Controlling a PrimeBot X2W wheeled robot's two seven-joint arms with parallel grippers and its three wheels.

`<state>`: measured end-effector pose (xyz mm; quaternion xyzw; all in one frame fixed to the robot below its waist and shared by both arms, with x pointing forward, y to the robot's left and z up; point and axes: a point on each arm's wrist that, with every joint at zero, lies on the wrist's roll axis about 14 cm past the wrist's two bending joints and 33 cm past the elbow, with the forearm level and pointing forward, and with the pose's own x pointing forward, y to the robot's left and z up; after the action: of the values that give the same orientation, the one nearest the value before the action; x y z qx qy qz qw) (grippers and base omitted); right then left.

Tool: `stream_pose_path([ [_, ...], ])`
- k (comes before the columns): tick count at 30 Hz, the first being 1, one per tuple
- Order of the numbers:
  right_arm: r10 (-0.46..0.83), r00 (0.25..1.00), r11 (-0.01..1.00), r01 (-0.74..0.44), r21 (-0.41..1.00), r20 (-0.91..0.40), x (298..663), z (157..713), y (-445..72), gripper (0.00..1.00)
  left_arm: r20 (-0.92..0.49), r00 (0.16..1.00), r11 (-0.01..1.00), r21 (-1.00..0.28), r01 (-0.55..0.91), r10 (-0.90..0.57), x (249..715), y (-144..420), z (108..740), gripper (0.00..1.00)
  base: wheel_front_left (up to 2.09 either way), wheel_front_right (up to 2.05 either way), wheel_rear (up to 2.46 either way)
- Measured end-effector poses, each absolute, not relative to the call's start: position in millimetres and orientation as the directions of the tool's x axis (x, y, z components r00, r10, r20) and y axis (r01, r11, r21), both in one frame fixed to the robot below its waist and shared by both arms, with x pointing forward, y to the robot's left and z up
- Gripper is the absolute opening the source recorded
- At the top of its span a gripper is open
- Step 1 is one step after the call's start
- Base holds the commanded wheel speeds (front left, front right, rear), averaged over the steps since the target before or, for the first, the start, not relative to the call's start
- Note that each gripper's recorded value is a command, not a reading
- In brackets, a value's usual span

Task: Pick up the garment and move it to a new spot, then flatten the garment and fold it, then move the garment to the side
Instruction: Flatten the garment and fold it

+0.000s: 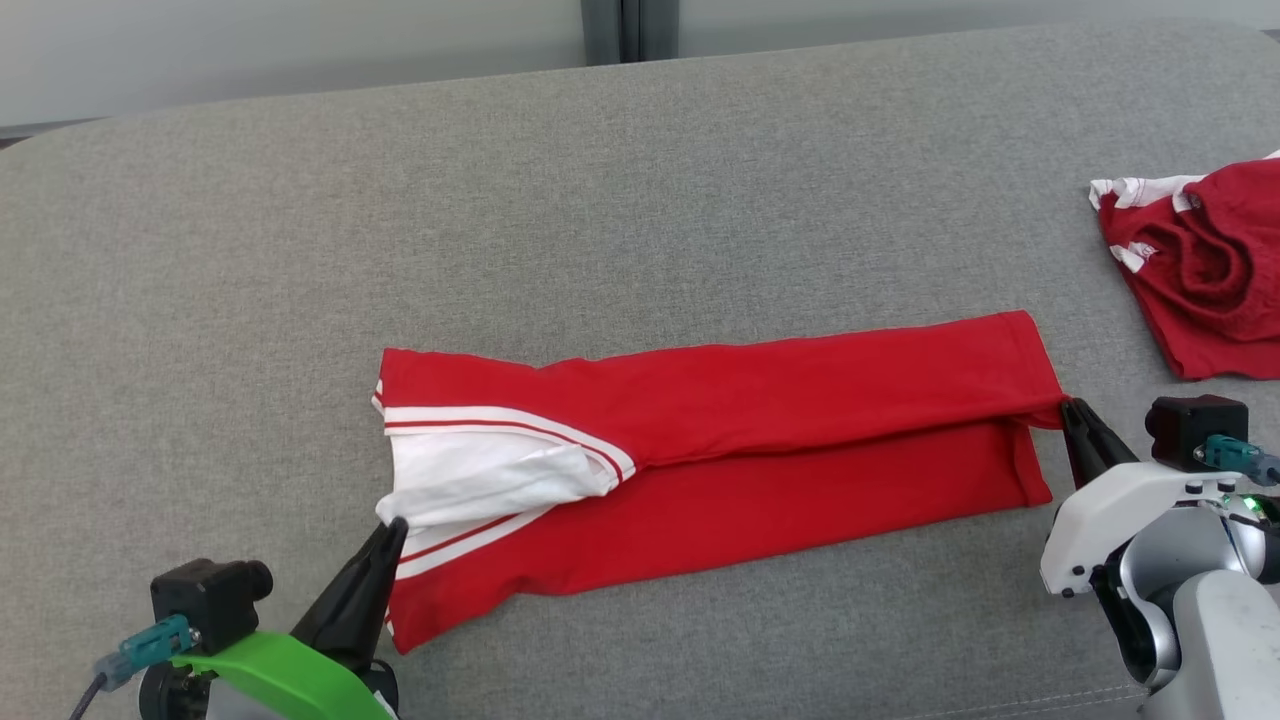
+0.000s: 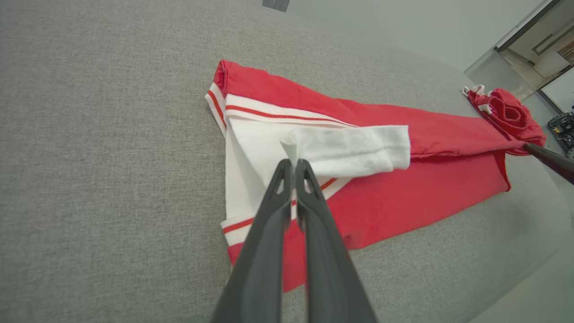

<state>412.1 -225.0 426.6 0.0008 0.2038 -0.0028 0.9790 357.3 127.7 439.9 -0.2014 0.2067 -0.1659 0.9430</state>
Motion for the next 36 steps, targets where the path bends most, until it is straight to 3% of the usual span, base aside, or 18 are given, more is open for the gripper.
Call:
stream_pose_path([
  [4, -0.008, 0.910, 1.000, 0.015, 0.014, -0.415, 405, 422, -224, 0.00, -0.358, 0.848, 0.866, -0.455, 0.205, -0.389, 348, 128, 428, 0.00, 0.00, 0.00, 0.00],
  [5, -0.007, 0.907, 1.000, 0.016, 0.016, -0.421, 403, 419, -223, 0.02, -0.367, 0.845, 0.867, -0.456, 0.201, -0.389, 346, 127, 425, 0.14, 0.00, 0.00, 0.00],
  [6, -0.007, 0.904, 1.000, 0.017, 0.018, -0.428, 401, 417, -222, 0.27, -0.373, 0.842, 0.866, -0.459, 0.198, -0.390, 344, 126, 422, 0.66, 0.00, 0.00, 0.00],
  [7, -0.008, 0.902, 1.000, 0.019, 0.021, -0.432, 399, 416, -221, 0.61, -0.376, 0.840, 0.865, -0.461, 0.196, -0.391, 343, 125, 421, 1.00, 0.00, 0.00, 0.00],
  [8, -0.010, 0.902, 0.999, 0.023, 0.025, -0.432, 397, 415, -221, 1.00, -0.379, 0.842, 0.867, -0.462, 0.188, -0.384, 342, 125, 420, 1.00, 0.00, 0.00, 0.00],
  [17, -0.097, 0.924, 0.992, 0.121, 0.044, -0.370, 381, 425, -246, 1.00, -0.274, 0.948, 0.902, -0.431, 0.031, -0.164, 350, 173, 441, 1.00, 0.00, 0.00, 0.00],
  [26, -0.093, 0.950, 0.988, 0.124, 0.087, -0.298, 392, 449, -240, 1.00, -0.143, 0.988, 0.922, -0.388, 0.005, -0.065, 355, 176, 474, 1.00, 0.00, 0.00, 0.00],
  [36, -0.013, 0.884, 0.996, 0.053, 0.072, -0.468, 409, 413, -223, 1.00, -0.120, 0.992, 0.946, -0.324, -0.008, -0.032, 349, 183, 475, 1.00, 0.00, 0.00, 0.00],
])
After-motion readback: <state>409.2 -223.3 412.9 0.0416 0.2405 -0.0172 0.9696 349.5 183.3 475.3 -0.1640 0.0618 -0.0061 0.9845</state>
